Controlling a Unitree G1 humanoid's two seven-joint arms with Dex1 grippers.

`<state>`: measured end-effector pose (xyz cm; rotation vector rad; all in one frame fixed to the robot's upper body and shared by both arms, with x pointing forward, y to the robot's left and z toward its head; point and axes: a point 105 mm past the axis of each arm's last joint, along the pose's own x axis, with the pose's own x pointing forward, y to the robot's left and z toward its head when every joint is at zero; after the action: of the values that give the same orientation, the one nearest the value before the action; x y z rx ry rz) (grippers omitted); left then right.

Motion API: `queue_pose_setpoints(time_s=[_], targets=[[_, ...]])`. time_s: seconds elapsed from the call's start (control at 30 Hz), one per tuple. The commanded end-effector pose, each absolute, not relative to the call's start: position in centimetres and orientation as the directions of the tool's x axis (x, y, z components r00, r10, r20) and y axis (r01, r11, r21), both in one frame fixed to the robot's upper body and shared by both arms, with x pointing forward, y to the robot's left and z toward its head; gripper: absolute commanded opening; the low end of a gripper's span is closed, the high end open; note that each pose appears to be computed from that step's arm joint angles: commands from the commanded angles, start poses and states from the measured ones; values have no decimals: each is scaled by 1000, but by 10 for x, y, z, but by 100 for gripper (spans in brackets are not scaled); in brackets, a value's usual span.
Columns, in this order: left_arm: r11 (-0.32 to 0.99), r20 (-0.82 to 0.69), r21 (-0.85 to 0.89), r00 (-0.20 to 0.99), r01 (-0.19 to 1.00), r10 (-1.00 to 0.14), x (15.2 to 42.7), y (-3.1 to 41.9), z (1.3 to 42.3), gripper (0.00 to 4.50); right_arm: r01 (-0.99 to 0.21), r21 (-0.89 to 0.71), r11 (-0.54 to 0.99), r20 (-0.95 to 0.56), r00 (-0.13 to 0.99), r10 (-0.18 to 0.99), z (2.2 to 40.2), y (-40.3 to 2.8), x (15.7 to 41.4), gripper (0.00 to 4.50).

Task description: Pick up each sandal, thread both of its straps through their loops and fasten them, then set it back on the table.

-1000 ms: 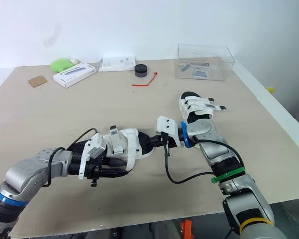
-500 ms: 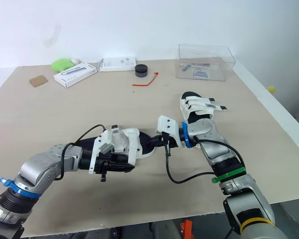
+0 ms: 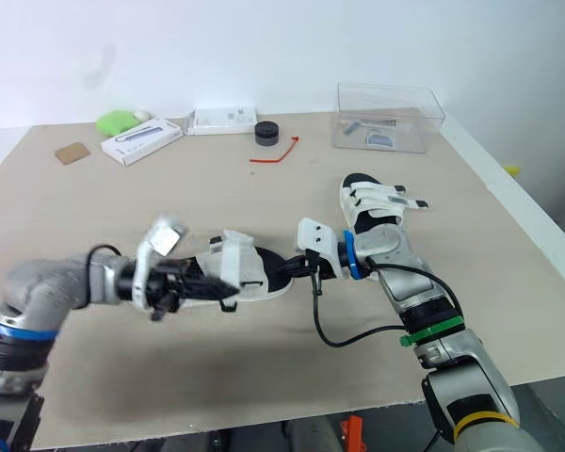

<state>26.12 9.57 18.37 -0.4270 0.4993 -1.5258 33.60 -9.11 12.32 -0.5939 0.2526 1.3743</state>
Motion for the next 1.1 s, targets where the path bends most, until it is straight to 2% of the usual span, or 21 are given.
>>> queue_pose_setpoints(time_s=[0.03, 0.17, 0.3, 0.5, 0.7, 1.1], targets=[[49, 26, -531, 73, 846, -997, 287, 99, 206, 5, -958, -272, 92, -501, 222, 836, 129, -96, 339, 0], [66, 30, -548, 98, 834, -995, 308, 80, 198, 5, -955, -279, 94, -499, 228, 836, 131, -95, 341, 0], [93, -33, -541, 89, 836, -995, 314, 68, 180, 5, -955, -281, 95, -496, 229, 838, 132, -94, 340, 0], [123, -131, -531, 62, 838, -989, 316, 65, 161, 5, -954, -280, 106, -500, 239, 832, 131, -99, 338, 0], [97, -149, -550, 17, 829, -989, 306, 62, 156, 5, -955, -276, 111, -502, 242, 830, 128, -101, 335, 0], [143, -196, -579, 33, 803, -980, 300, 48, 145, 5, -954, -280, 103, -506, 238, 829, 129, -99, 336, 0]])
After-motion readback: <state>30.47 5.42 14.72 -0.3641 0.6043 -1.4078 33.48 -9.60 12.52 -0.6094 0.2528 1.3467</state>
